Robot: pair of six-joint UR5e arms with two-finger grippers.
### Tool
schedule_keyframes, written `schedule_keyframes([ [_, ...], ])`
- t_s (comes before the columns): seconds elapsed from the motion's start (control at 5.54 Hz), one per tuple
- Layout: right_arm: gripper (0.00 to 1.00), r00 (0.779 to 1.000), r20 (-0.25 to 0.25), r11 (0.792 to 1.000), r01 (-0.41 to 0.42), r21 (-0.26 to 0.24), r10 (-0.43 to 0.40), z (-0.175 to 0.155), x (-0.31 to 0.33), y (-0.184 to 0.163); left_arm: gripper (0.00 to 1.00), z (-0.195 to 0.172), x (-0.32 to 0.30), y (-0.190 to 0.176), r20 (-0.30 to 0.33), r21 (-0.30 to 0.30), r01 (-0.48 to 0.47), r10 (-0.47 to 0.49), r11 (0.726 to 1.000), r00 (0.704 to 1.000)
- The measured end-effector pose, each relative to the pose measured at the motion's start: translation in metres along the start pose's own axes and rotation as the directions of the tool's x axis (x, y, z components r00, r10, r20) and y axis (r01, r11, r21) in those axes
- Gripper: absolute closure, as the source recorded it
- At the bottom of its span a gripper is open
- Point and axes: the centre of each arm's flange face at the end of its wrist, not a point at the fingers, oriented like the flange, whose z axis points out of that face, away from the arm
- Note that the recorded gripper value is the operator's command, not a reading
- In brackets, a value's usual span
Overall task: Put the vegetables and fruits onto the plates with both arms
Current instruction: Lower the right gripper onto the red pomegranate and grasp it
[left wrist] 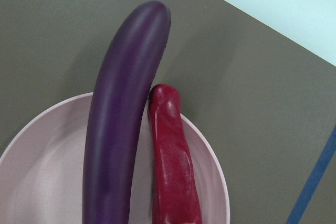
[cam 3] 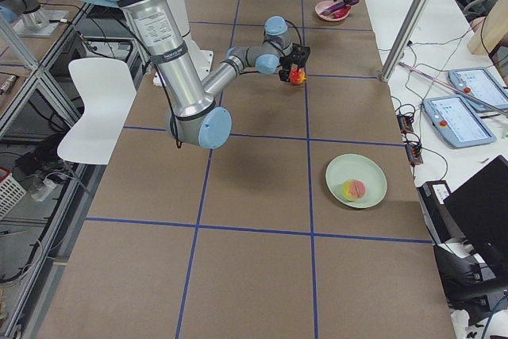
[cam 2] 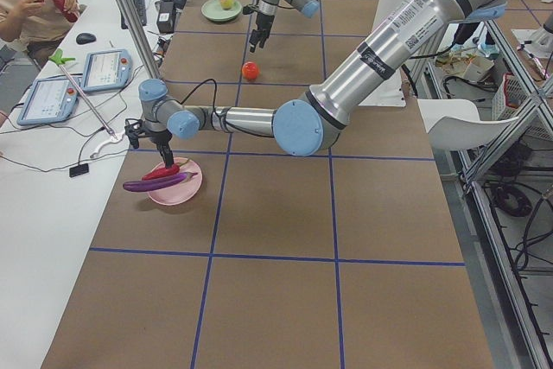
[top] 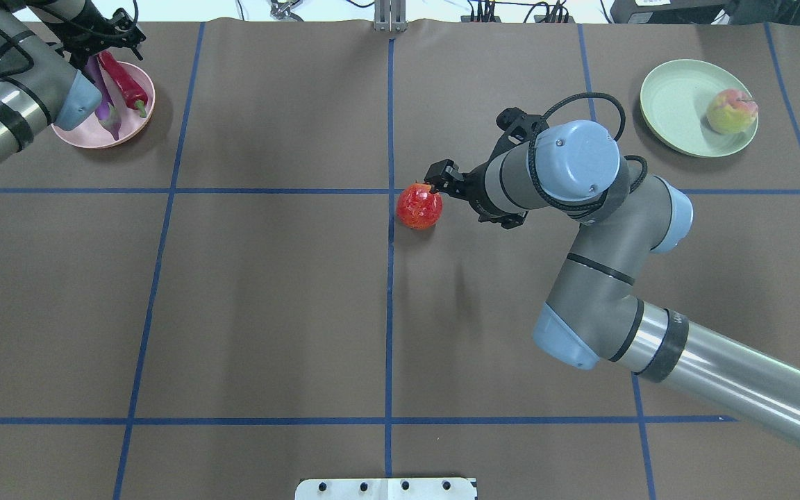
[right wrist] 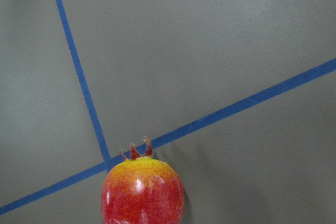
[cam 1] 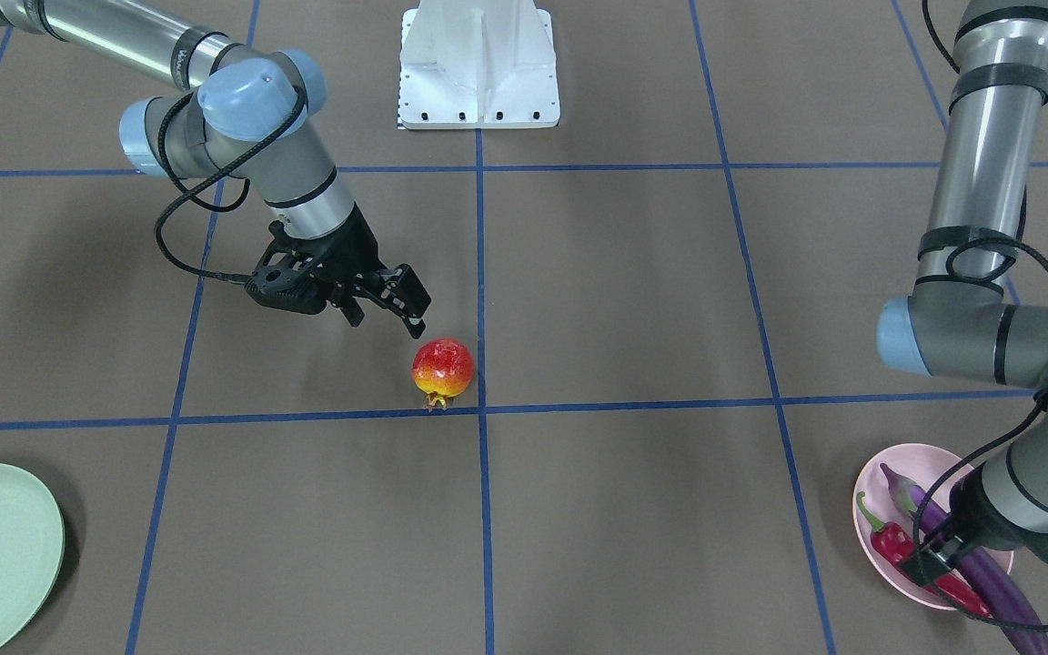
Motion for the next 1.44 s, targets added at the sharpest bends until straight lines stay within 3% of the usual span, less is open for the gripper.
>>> schedule_keyframes([
  [0.36, 0.0, 0.999, -0.012, 0.998, -0.041, 0.045, 0.041, 0.026, -0.015, 0.019, 0.0, -0.001, 0.002, 0.001, -0.003, 0.001, -0.001, 0.001, 1.0, 1.0],
  [0.9, 0.0, 0.998, -0.032, 0.997, -0.043, 0.058, 0.045, 0.046, -0.023, 0.025, 0.0, -0.001, 0.003, 0.004, -0.006, 0.0, -0.004, 0.004, 1.0, 1.0],
  [1.26, 0.0, 0.999, -0.015, 0.997, -0.041, 0.069, 0.042, 0.065, -0.024, 0.021, 0.0, 0.004, 0.003, 0.009, -0.003, -0.004, -0.011, 0.011, 1.0, 1.0],
  [1.44, 0.12, 0.999, -0.003, 0.997, -0.04, 0.07, 0.04, 0.07, -0.026, 0.02, 0.0, 0.004, 0.003, 0.009, -0.002, -0.005, -0.011, 0.011, 1.0, 1.0],
])
